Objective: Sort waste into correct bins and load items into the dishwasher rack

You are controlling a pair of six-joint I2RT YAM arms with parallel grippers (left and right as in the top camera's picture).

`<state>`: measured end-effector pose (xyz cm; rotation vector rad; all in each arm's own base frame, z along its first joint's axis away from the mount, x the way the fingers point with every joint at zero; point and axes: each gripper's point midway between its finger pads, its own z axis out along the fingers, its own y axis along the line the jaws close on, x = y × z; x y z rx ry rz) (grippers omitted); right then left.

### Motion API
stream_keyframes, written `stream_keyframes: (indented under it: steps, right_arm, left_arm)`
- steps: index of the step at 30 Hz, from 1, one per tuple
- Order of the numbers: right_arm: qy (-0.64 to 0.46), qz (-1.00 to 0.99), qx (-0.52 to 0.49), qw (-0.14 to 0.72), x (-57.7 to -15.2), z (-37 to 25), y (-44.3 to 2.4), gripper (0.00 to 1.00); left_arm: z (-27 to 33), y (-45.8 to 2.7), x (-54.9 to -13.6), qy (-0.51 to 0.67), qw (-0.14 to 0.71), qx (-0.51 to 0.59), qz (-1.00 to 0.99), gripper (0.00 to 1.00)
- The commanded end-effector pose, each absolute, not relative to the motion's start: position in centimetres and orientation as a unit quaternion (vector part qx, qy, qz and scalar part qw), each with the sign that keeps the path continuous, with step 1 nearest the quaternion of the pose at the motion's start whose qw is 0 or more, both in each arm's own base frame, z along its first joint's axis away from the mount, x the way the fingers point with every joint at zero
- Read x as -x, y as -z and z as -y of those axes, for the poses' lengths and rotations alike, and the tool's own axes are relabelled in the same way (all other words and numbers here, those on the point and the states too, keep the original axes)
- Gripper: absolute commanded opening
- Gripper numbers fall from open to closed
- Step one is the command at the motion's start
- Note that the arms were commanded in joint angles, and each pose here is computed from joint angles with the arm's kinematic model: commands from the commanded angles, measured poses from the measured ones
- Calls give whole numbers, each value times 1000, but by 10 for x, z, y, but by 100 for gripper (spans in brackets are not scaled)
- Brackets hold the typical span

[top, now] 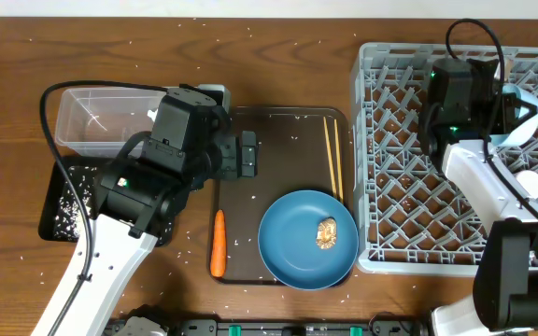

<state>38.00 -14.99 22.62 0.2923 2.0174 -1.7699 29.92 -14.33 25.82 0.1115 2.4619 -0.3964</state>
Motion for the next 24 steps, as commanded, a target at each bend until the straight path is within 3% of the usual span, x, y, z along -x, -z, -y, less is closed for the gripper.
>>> stream_keyframes:
  steps: [1, 11, 24]
  right_arm:
    - [645, -737, -63, 191, -385, 151, -226, 1]
    - [603, -773, 53, 189, -411, 137, -205, 1]
    - [614, -769, 63, 165, -411, 139, -199, 1]
  left_arm:
    - [139, -259, -301, 139, 323, -43, -935, 98]
    - [139, -259, -301, 139, 323, -43, -935, 97]
    - [139, -259, -301, 139, 323, -43, -935, 98]
